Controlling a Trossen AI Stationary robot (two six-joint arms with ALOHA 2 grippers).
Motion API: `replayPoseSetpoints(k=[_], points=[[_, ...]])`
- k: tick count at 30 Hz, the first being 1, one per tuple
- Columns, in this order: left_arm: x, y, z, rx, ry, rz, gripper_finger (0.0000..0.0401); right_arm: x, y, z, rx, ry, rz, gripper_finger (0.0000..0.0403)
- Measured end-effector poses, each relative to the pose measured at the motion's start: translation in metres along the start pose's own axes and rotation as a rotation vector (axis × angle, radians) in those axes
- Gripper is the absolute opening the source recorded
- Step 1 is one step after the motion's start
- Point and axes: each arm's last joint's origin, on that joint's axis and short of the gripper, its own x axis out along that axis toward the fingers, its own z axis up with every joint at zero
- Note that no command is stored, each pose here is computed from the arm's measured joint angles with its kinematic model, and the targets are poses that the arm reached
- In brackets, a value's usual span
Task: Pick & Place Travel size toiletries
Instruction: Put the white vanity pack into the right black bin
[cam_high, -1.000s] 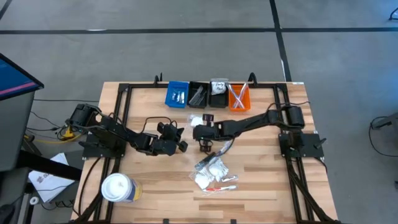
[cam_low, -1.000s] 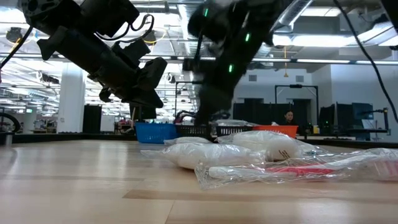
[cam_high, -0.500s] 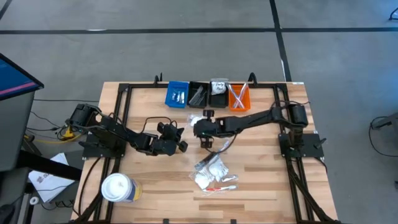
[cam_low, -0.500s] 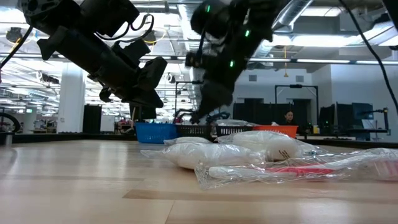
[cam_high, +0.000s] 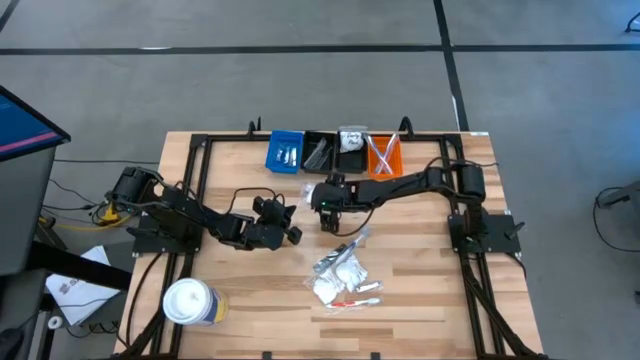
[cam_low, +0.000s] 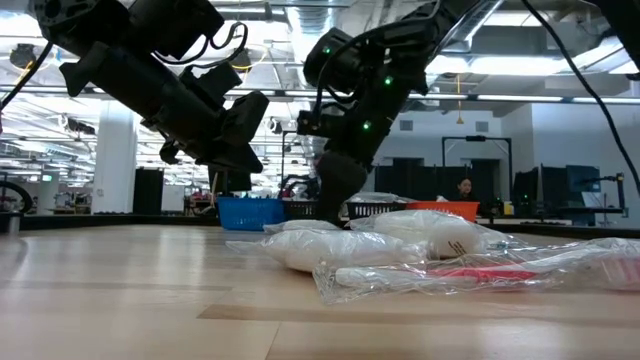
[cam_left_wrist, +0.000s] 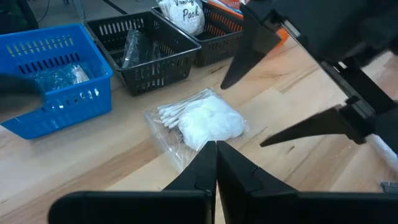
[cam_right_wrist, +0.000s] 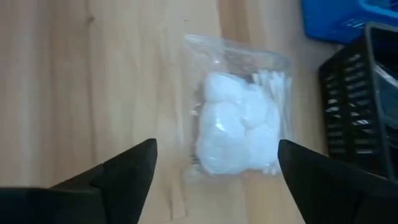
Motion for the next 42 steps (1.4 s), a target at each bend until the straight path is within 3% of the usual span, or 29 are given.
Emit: replayPoseSetpoints(k=[12,22,33,42], points=[[0.000,0.000,0.000,-0.004,-0.002,-0.002,0.0001,0.012,-0.016,-0.007,0.062,0.010,-0.015,0.0306],[0.000,0.000,0.000,-0.004,-0.002,-0.002,0.0001,0.012,-0.015,-0.006,0.085,0.005,-0.014,0.0275],[0.000,0.000,0.001,-0.006,-0.004,-0.003,0.0001,0.012,-0.014,-0.006,0.128,0.005,-0.013,0.0269],[0.000,-0.001,0.001,-0.007,-0.008,-0.006,0.0001,0.039,-0.002,-0.016,0.124,0.053,-0.010,0.0269]])
